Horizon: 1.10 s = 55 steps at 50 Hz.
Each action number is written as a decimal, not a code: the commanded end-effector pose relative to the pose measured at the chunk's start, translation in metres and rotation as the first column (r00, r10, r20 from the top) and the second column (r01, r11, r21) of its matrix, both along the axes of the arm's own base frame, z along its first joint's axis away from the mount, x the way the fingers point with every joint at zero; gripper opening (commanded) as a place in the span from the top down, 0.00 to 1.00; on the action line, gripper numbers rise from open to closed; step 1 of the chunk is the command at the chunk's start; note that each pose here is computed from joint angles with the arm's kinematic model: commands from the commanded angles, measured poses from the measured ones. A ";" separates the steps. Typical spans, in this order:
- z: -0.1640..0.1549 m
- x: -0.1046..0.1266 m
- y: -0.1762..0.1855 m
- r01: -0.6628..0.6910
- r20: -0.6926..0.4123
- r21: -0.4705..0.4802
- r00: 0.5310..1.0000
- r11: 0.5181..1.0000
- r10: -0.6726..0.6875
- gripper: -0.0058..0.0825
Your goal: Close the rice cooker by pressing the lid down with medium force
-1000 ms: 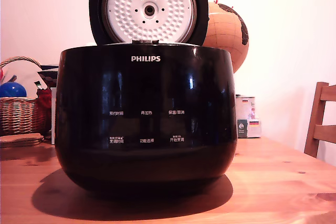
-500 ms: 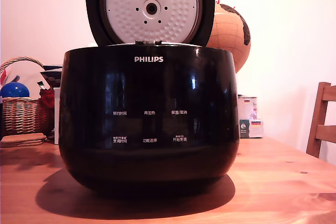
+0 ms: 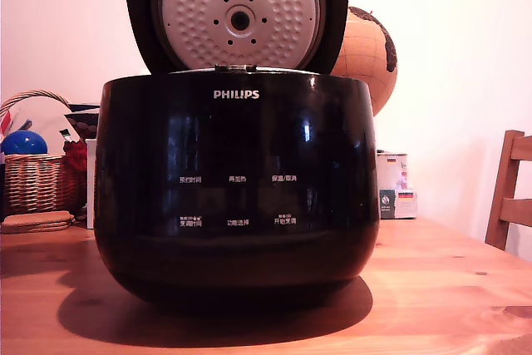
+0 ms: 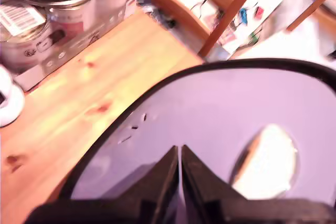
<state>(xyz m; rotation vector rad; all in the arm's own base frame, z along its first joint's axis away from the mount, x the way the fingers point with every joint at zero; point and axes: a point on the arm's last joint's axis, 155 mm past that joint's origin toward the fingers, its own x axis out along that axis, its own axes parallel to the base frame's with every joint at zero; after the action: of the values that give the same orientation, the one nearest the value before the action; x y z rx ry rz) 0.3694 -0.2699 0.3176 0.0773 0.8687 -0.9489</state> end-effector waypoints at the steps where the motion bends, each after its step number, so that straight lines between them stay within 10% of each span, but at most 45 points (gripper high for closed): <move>1: -0.017 -0.001 -0.007 0.020 -0.012 0.039 1.000 0.999 -0.020 0.96; 55: -0.082 -0.023 -0.011 -0.104 0.093 -0.073 0.990 0.992 0.110 0.96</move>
<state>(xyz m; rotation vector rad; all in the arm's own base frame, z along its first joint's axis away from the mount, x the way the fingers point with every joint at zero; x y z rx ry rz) 0.3561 -0.2786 0.2590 0.0162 0.6901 -0.8676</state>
